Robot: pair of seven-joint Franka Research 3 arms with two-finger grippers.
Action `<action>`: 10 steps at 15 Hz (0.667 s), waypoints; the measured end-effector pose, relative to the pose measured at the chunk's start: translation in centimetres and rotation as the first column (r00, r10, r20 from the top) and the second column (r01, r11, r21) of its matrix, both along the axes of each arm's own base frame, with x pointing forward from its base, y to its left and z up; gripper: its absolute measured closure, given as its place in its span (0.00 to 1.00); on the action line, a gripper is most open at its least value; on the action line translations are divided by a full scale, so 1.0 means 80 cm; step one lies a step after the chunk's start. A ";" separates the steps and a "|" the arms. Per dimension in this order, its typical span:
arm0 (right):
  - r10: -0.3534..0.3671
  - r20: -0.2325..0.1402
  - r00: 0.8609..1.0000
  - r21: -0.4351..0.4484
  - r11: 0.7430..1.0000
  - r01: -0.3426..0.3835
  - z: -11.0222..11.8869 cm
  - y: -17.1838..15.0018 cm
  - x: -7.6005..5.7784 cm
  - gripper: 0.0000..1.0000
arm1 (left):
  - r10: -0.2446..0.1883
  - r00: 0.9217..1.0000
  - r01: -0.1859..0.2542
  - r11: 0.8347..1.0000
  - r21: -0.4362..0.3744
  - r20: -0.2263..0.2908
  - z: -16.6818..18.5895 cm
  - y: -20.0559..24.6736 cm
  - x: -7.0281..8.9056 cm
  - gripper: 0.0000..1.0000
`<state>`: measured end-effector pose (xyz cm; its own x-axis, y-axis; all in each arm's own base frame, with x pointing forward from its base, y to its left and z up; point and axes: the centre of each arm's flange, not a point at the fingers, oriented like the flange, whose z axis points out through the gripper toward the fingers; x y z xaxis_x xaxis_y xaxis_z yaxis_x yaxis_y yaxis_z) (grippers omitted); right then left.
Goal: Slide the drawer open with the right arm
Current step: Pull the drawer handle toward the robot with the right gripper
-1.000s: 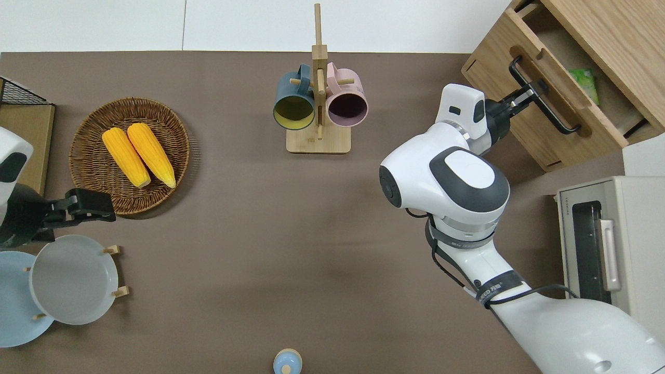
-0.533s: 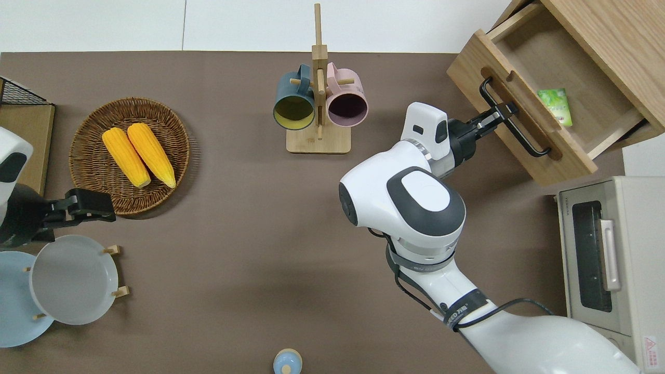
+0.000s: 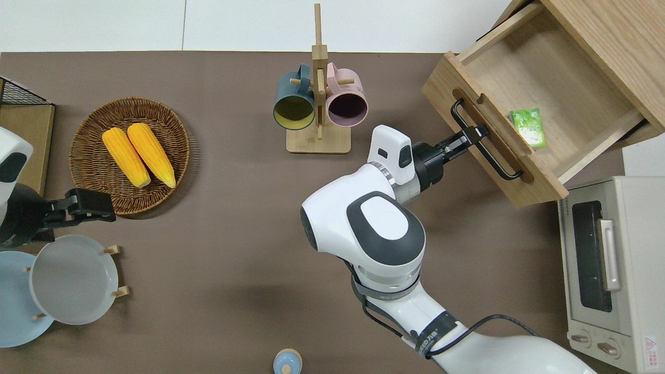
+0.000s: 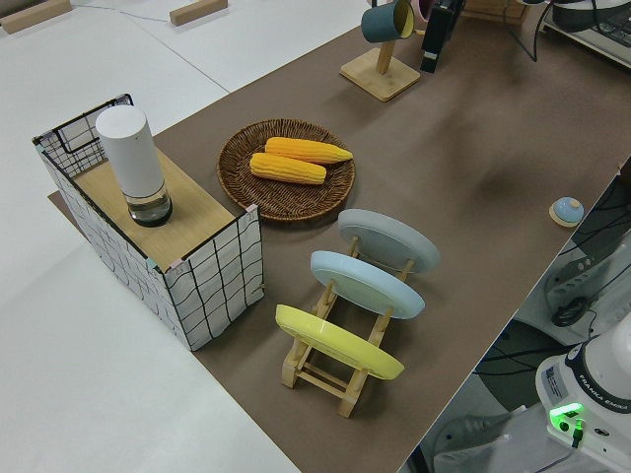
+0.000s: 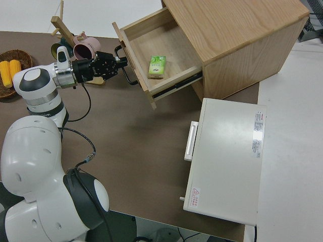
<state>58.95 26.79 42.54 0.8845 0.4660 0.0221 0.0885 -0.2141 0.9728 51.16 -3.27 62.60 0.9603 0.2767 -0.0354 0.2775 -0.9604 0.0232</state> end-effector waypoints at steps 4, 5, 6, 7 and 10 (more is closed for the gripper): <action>-0.003 -0.007 1.000 0.003 1.000 0.003 0.001 0.026 -0.021 0.83 | 0.000 1.000 0.000 1.000 0.000 0.000 0.000 0.000 0.000 0.00; -0.003 -0.009 1.000 0.004 1.000 0.003 0.002 0.032 -0.025 0.83 | 0.000 1.000 0.000 1.000 0.000 0.000 0.000 0.000 0.000 0.00; -0.003 -0.011 1.000 0.004 1.000 0.003 0.002 0.038 -0.030 0.83 | 0.000 1.000 0.000 1.000 0.000 0.000 0.000 0.000 0.000 0.00; -0.003 -0.013 1.000 0.005 1.000 0.003 0.003 0.042 -0.034 0.83 | 0.000 1.000 0.000 1.000 0.000 0.000 0.000 0.000 0.000 0.00; 0.000 -0.016 1.000 0.007 1.000 0.000 0.004 0.053 -0.042 0.83 | 0.000 1.000 0.000 1.000 0.000 0.000 0.000 0.000 0.000 0.00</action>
